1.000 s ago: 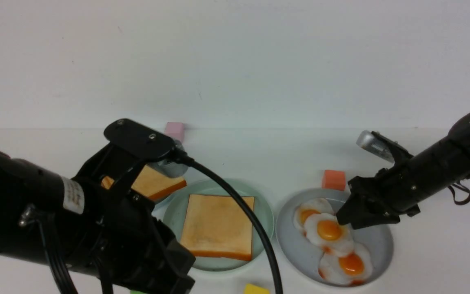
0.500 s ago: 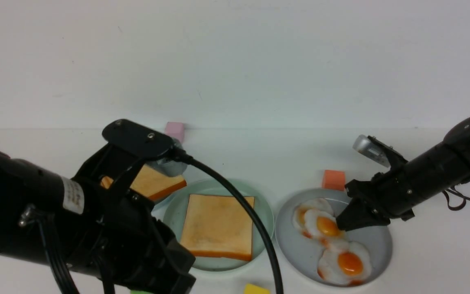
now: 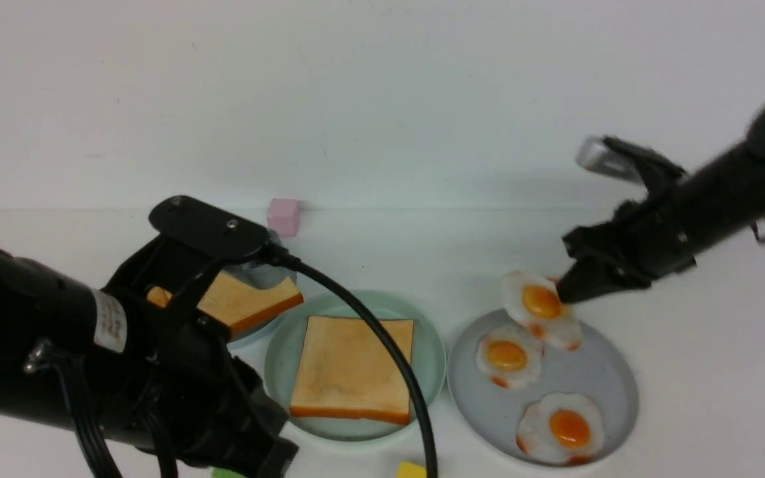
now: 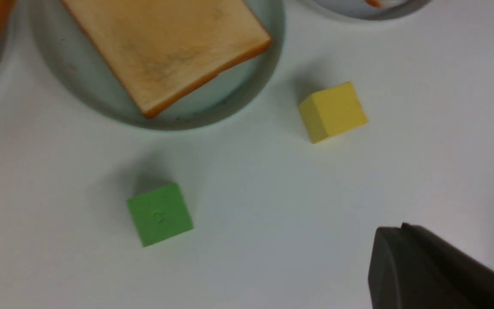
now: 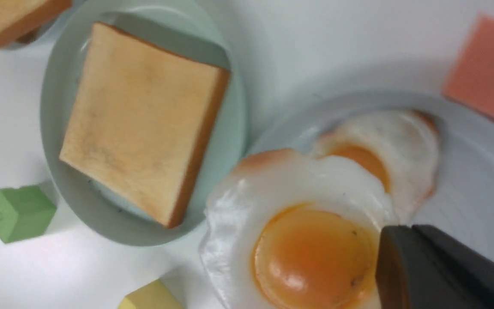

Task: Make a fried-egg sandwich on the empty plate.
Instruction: Use the right arm to place the fried egg on the slice of bread in the middle

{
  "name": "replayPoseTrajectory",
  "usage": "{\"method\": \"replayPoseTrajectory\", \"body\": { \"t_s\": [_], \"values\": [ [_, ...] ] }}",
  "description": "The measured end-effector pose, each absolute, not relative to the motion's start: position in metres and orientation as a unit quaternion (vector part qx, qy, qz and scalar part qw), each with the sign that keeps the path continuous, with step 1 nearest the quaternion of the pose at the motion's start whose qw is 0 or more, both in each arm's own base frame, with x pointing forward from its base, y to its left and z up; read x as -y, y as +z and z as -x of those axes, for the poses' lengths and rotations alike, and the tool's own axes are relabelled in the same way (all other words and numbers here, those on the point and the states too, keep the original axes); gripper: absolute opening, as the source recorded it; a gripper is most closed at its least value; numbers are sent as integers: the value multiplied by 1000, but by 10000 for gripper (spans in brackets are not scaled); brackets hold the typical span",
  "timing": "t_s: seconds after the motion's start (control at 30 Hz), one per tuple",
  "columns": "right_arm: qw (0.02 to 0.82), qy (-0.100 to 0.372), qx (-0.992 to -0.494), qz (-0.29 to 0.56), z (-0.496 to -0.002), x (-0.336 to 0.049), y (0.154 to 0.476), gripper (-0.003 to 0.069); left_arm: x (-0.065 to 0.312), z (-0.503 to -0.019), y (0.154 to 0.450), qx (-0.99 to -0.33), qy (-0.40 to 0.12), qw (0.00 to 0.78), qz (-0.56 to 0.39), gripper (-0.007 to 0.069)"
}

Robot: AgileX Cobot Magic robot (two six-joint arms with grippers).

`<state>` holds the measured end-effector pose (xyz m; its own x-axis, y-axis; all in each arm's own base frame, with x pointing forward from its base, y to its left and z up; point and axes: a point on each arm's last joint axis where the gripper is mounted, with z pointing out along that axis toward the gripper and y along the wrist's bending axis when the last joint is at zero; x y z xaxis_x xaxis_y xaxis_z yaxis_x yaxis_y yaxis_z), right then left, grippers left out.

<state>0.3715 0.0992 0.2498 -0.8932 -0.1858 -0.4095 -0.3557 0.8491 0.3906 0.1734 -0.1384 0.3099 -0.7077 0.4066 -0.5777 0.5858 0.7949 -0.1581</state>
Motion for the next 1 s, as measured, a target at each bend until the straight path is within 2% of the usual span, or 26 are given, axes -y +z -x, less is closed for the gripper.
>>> {"method": "replayPoseTrajectory", "body": {
  "t_s": [0.13, 0.2, 0.3, 0.4, 0.43, 0.53, 0.7, 0.8, 0.93, 1.0],
  "values": [
    [194, 199, -940, 198, -364, -148, 273, 7, 126, -173, 314, -912, -153, 277, -260, -13],
    [206, 189, -931, 233, -357, -190, 279, 8, 111, -167, 319, -910, -146, 297, -250, -13],
    [215, 193, -921, 263, -354, -227, 273, 8, 96, -157, 322, -908, -141, 315, -238, -13],
    [210, 198, -914, 284, -356, -262, 251, 9, 84, -145, 321, -907, -139, 329, -225, -13],
    [210, 198, -914, 284, -357, -264, 249, 9, 83, -143, 322, -906, -139, 331, -225, -13],
    [198, 191, -918, 286, -369, -280, 214, 10, 78, -133, 320, -908, -144, 329, -218, -13],
    [173, 171, -929, 279, -381, -283, 167, 28, 77, -128, 321, -908, -155, 328, -208, -13],
    [179, 175, -929, 272, -384, -283, 167, 45, 78, -128, 321, -908, -157, 327, -208, -13],
    [194, 176, -928, 264, -387, -284, 168, 108, 78, -128, 320, -909, -158, 326, -207, -13],
    [194, 175, -928, 266, -386, -284, 170, 170, 78, -128, 320, -909, -158, 325, -206, -13]
  ]
}}
